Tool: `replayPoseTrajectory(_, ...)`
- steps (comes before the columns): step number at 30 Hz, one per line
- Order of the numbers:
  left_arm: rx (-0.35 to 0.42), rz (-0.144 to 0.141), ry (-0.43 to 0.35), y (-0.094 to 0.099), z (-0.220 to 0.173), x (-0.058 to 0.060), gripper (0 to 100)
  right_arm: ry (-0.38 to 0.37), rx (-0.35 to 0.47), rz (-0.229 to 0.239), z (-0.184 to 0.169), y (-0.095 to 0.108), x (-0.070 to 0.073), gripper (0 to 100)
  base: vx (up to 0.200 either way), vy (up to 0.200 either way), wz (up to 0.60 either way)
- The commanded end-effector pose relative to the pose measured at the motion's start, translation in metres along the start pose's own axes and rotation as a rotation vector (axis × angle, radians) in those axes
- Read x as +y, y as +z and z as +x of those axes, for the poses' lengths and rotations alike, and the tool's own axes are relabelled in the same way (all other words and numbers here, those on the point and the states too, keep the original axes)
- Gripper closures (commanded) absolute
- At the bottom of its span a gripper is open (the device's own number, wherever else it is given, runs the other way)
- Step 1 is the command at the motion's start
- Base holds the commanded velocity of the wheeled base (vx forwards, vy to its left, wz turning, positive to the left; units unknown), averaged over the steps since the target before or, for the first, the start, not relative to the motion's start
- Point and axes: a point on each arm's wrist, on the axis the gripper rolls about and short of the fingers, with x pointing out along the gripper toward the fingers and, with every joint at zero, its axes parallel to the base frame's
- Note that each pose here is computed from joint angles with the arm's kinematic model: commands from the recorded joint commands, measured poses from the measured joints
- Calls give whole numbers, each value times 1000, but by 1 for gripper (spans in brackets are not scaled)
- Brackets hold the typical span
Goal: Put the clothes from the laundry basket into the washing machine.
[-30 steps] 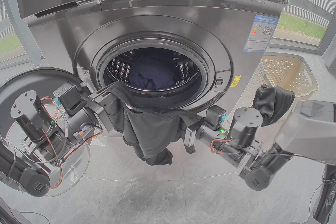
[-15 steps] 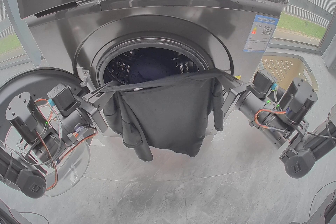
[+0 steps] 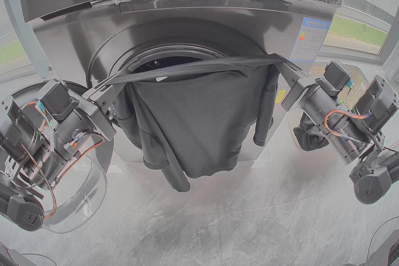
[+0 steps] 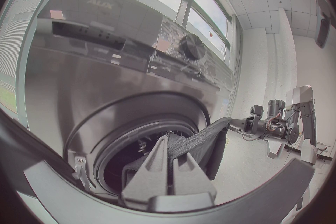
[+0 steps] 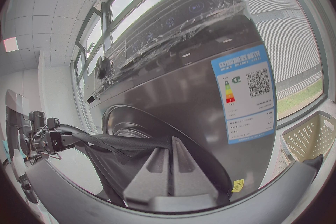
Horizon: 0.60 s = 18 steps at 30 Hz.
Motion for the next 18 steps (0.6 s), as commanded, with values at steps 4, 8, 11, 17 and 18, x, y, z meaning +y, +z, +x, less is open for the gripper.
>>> replayPoseTrajectory(4, -49, 6, -3, 13, 0, -1, 100, 3, -22, 2, -3, 8, 1, 100, 0, 0, 0)
replayPoseTrajectory(8, -48, 2, -12, 13, 1, -4, 100, 9, -23, 5, -2, 8, 3, 100, 0, 0, 0)
replayPoseTrajectory(11, -41, -3, -23, 11, 1, -6, 100, 9, -23, 5, -3, 9, 3, 100, 0, 0, 0)
replayPoseTrajectory(17, -25, -16, -48, 9, 1, -13, 100, 12, -17, 6, -3, 7, 4, 100, 0, 0, 0)
replayPoseTrajectory(18, -11, -27, -69, 7, 3, -18, 100, 11, -14, 7, -4, 6, 4, 100, 0, 0, 0)
